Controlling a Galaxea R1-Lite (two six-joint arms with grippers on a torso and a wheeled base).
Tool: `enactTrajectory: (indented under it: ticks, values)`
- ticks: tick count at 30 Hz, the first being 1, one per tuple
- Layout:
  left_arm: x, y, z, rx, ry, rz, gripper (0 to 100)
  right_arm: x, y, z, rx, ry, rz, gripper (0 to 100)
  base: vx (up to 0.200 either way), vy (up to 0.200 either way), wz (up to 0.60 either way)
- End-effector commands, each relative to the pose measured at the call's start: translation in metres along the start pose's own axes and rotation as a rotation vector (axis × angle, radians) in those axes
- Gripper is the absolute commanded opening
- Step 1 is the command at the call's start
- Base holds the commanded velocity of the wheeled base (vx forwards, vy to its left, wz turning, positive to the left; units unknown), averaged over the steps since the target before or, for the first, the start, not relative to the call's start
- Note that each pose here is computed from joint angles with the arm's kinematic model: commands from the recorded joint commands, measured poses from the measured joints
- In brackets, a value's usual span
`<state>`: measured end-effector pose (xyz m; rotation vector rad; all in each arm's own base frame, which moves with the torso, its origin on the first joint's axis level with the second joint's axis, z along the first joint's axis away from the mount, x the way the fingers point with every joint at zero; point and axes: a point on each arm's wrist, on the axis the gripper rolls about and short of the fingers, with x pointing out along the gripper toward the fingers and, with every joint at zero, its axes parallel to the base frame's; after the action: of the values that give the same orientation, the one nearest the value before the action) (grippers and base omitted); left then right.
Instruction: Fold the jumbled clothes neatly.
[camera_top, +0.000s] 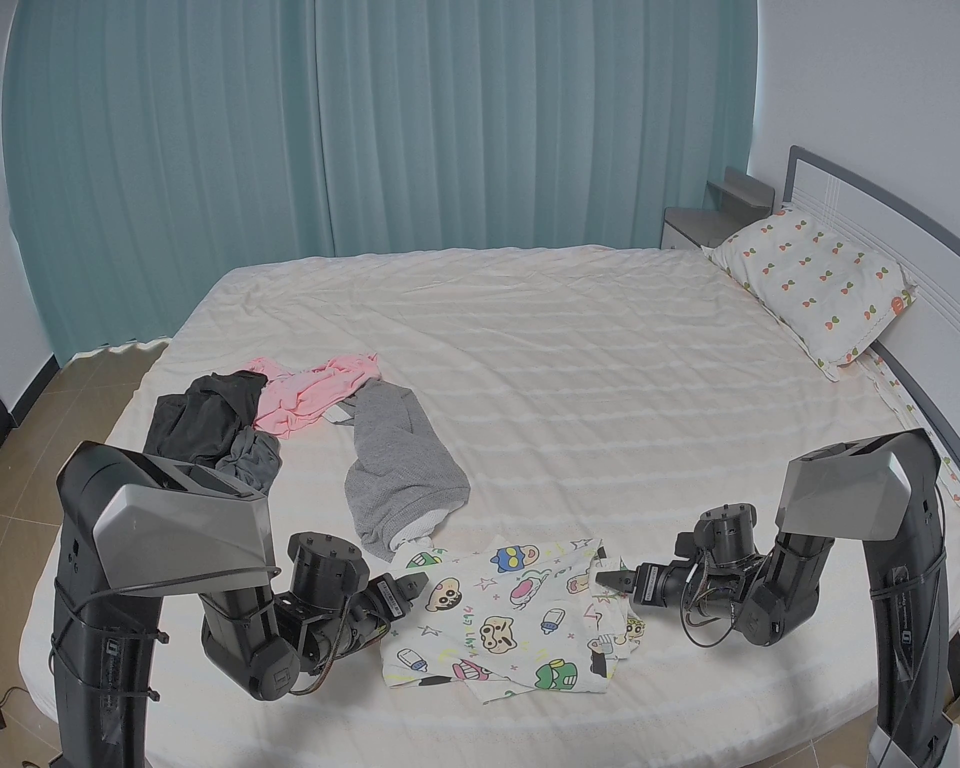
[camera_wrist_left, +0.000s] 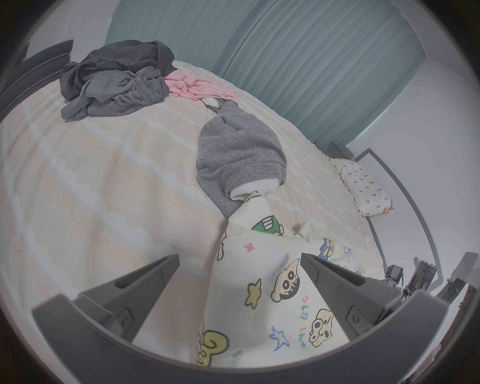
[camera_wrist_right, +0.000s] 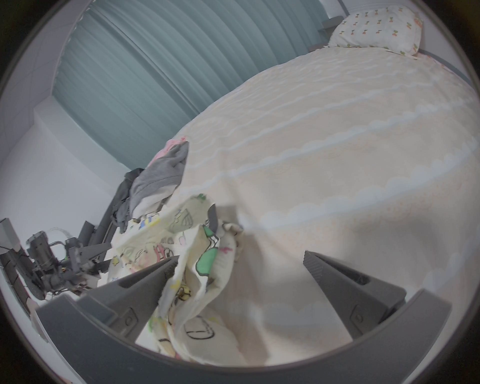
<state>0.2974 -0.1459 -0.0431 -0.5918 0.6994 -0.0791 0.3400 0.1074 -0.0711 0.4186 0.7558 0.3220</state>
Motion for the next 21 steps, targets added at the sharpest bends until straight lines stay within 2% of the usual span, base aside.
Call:
enactTrajectory:
  ticks: [1, 3, 6, 8, 9, 13, 18, 21]
  values:
    - [0.0, -0.003, 0.007, -0.015, -0.023, -0.013, 100, -0.008, -0.005, 0.013, 0.011, -0.045, -0.022, 100, 0.0, 0.0, 0.0]
    - [0.001, -0.003, 0.008, -0.016, -0.026, -0.016, 100, -0.012, -0.002, 0.018, 0.009, -0.062, -0.014, 100, 0.0, 0.0, 0.0]
    - [0.001, -0.002, 0.011, -0.024, -0.035, -0.013, 100, -0.023, 0.019, 0.03, -0.013, -0.108, 0.039, 100, 0.0, 0.0, 0.0]
    - [0.001, -0.002, 0.012, -0.039, -0.039, -0.015, 100, -0.021, 0.035, 0.025, -0.042, -0.109, 0.076, 100, 0.0, 0.0, 0.0]
    - [0.001, -0.002, 0.012, -0.039, -0.039, -0.015, 100, -0.021, 0.035, 0.025, -0.042, -0.109, 0.076, 100, 0.0, 0.0, 0.0]
    - [0.002, -0.004, 0.014, -0.065, -0.047, -0.025, 100, -0.015, 0.069, 0.009, -0.105, -0.085, 0.141, 100, 0.0, 0.0, 0.0]
    - [0.003, -0.004, 0.013, -0.064, -0.044, -0.021, 100, -0.023, 0.089, 0.017, -0.124, -0.124, 0.186, 100, 0.0, 0.0, 0.0]
    - [0.003, -0.004, 0.013, -0.063, -0.043, -0.022, 100, -0.023, 0.092, 0.019, -0.126, -0.126, 0.2, 100, 0.0, 0.0, 0.0]
